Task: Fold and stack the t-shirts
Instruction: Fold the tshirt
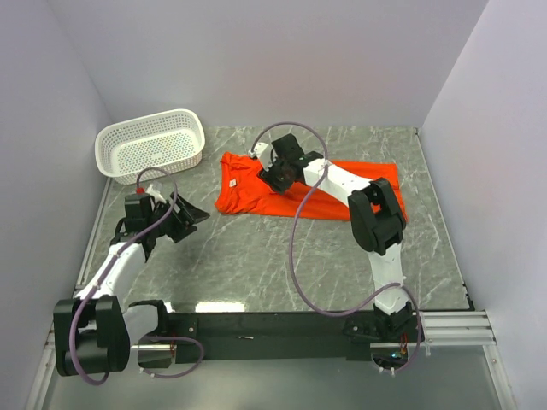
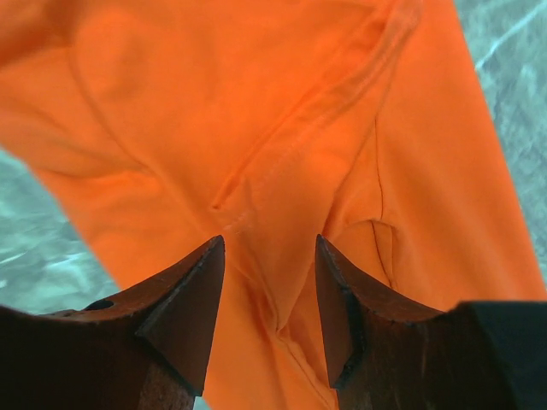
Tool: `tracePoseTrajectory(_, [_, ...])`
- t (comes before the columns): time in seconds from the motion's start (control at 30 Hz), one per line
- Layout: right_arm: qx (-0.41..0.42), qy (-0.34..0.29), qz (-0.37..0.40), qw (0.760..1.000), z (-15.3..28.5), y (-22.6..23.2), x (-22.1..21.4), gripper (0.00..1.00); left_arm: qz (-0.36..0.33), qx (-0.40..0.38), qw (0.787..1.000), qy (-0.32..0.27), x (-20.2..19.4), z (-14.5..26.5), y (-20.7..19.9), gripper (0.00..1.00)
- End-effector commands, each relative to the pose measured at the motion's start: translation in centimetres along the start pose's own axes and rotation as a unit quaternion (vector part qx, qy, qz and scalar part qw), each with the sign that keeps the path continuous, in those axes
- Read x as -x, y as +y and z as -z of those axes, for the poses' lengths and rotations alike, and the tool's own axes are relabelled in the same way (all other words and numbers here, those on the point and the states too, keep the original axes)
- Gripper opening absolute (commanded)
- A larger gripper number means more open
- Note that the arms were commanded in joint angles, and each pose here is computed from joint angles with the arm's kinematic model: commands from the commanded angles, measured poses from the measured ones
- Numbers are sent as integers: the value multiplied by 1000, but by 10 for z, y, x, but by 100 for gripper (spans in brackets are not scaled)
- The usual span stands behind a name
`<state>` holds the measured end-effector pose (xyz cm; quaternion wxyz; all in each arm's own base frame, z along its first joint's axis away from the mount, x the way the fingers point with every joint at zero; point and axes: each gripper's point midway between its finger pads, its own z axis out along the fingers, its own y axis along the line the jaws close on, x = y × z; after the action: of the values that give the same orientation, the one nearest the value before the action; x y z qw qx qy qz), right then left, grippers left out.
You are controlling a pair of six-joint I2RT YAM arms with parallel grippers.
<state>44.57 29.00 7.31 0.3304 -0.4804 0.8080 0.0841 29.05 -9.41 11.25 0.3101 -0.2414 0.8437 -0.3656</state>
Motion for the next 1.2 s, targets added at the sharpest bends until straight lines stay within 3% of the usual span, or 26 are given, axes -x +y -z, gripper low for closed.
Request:
tracePoseTrajectory(0.0, [-49,1,-10,999,0,-18,10,53,5,-29,1000,-11,-2,3,-7,76])
tracePoseTrajectory(0.47, [-16,16,-2,1000,-18,4,8,45,16,-20,1000,0,-11,0,4,76])
tracePoseTrajectory(1.03, [-2,42,21,999,-29,17,0,46,18,-29,999,8,-15,1,2,76])
tracePoseTrajectory(1.17, [-16,45,17,999,-30,13,1,38,19,-31,999,13,-17,0,2,76])
